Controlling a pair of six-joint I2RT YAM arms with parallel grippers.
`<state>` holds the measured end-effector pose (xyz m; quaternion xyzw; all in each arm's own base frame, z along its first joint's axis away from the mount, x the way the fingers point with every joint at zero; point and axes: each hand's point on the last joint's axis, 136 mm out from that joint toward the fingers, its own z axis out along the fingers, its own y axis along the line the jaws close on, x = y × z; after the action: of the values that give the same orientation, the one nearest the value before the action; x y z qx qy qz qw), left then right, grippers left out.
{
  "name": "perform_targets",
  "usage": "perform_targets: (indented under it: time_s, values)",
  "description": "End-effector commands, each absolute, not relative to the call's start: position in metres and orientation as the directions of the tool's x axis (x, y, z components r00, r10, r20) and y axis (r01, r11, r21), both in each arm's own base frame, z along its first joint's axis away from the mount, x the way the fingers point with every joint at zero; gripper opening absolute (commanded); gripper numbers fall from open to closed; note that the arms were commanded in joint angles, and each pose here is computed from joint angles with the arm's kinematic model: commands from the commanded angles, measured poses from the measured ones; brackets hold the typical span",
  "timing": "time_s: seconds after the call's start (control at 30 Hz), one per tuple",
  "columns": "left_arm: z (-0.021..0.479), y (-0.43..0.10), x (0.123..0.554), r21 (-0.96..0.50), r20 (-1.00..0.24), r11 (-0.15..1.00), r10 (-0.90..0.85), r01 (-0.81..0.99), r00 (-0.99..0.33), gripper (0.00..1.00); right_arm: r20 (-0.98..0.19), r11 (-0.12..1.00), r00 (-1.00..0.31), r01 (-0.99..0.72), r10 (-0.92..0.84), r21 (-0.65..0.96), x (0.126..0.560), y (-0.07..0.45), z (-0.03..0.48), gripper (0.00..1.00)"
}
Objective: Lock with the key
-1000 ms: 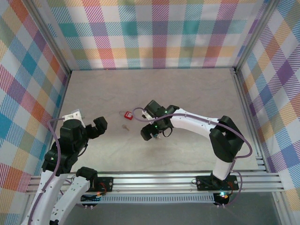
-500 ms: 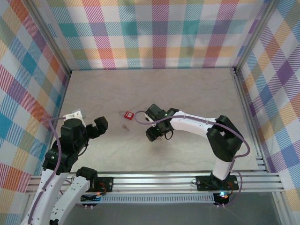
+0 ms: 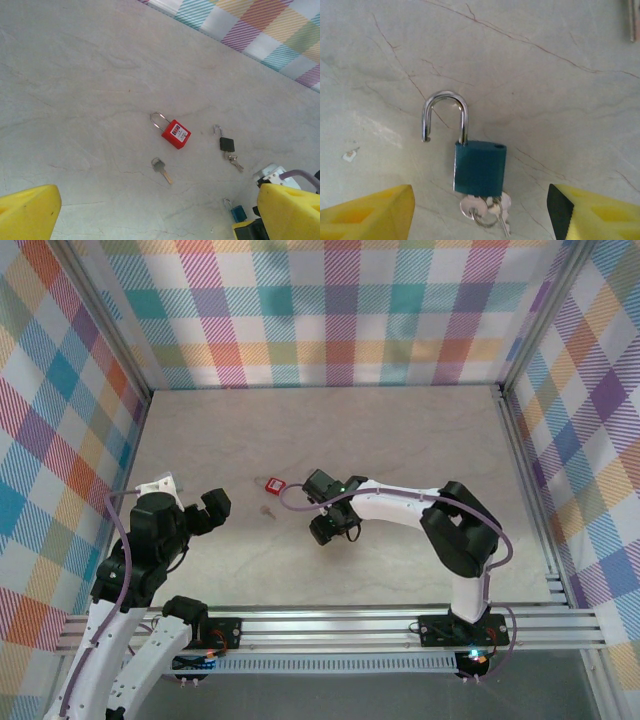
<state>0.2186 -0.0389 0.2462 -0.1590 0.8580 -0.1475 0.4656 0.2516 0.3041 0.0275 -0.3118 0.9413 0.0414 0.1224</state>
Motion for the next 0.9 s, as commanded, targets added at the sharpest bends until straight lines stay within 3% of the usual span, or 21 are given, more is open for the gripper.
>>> perform_targets:
  time_s: [0.0, 0.3, 0.87]
  values:
    - [0.252, -0.038, 0.223, -0.396, -0.771, 0.91, -0.401, -0.121, -0.494, 1.0, -0.264, 0.81, -0.78, -0.586, -0.568, -0.012, 0.257, 0.31, 0.027, 0.7]
    - [0.252, -0.038, 0.223, -0.396, -0.772, 0.91, -0.402, -0.122, -0.493, 1.0, -0.229, 0.81, -0.78, -0.578, -0.583, -0.094, 0.263, 0.301, 0.015, 0.66]
    - [0.252, -0.037, 0.222, -0.394, -0.773, 0.911, -0.401, -0.124, -0.491, 1.0, -0.146, 0.806, -0.793, -0.572, -0.591, -0.154, 0.263, 0.287, -0.008, 0.46]
